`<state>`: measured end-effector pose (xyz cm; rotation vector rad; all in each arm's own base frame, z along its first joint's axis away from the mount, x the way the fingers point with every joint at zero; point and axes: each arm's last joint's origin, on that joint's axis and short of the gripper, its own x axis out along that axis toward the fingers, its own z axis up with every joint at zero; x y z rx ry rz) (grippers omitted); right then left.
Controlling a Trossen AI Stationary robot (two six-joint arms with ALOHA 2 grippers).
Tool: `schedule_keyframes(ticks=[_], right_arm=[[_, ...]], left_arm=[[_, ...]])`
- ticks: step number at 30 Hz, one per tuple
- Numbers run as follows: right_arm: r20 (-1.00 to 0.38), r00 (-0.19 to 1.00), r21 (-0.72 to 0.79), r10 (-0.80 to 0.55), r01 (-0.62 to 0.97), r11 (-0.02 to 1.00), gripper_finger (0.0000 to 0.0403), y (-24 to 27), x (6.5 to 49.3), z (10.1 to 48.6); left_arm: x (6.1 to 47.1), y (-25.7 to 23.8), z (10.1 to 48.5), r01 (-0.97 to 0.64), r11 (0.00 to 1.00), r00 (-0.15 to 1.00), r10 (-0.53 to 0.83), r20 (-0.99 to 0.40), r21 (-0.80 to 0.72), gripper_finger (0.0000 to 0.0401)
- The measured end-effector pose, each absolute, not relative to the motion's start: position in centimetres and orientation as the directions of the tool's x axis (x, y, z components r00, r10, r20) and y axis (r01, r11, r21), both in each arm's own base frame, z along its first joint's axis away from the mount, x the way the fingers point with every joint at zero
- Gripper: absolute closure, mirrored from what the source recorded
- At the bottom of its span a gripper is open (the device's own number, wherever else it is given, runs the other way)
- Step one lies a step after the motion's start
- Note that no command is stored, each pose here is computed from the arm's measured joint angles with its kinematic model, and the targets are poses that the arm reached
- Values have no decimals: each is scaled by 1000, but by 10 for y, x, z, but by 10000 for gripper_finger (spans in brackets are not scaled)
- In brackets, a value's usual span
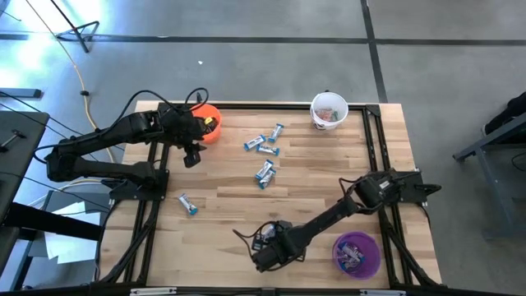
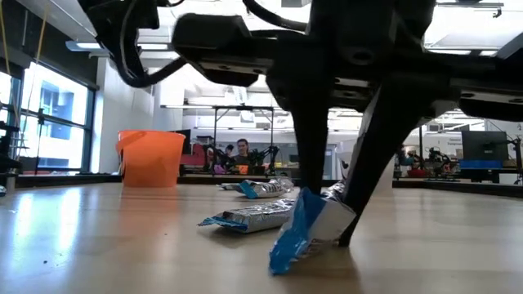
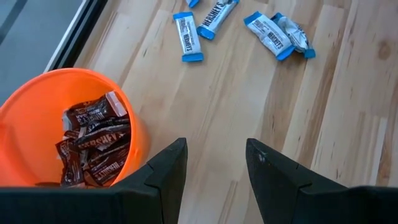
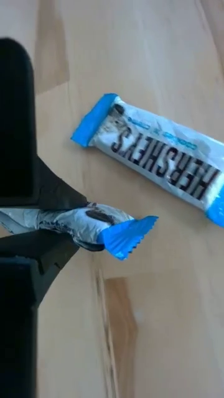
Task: Sort candy
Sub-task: Put the white chocolate into the violet bucket
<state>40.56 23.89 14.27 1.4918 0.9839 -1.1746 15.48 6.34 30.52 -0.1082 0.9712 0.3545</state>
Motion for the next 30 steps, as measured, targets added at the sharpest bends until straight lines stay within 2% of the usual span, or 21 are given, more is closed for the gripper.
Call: schedule_keyframes(ticks=[3, 7, 13, 18, 25, 30], right_arm=[[-969, 248, 242, 3, 950, -198, 384, 245, 410, 153], [-950, 311, 313, -35, 937, -155, 398, 253, 411, 187], [-940, 319, 332, -121, 937, -109, 398, 261, 397, 234], [-947, 287, 298, -144, 952, -64, 400, 267, 376, 263], [-976, 183, 186, -118, 982, -19, 400, 279, 344, 277], [-982, 171, 170, -81, 985, 16, 400, 289, 325, 289]], left_arm=[[156, 64, 306, -343, 937, 519, 249, -818, 67, 249], [156, 64, 306, -351, 934, 527, 252, -812, 63, 249], [156, 64, 306, -377, 925, 528, 252, -811, 43, 249], [156, 64, 306, -409, 913, 527, 252, -811, 18, 249], [156, 64, 306, -455, 890, 527, 252, -811, -20, 249], [156, 64, 306, -483, 875, 528, 252, -811, -42, 249]])
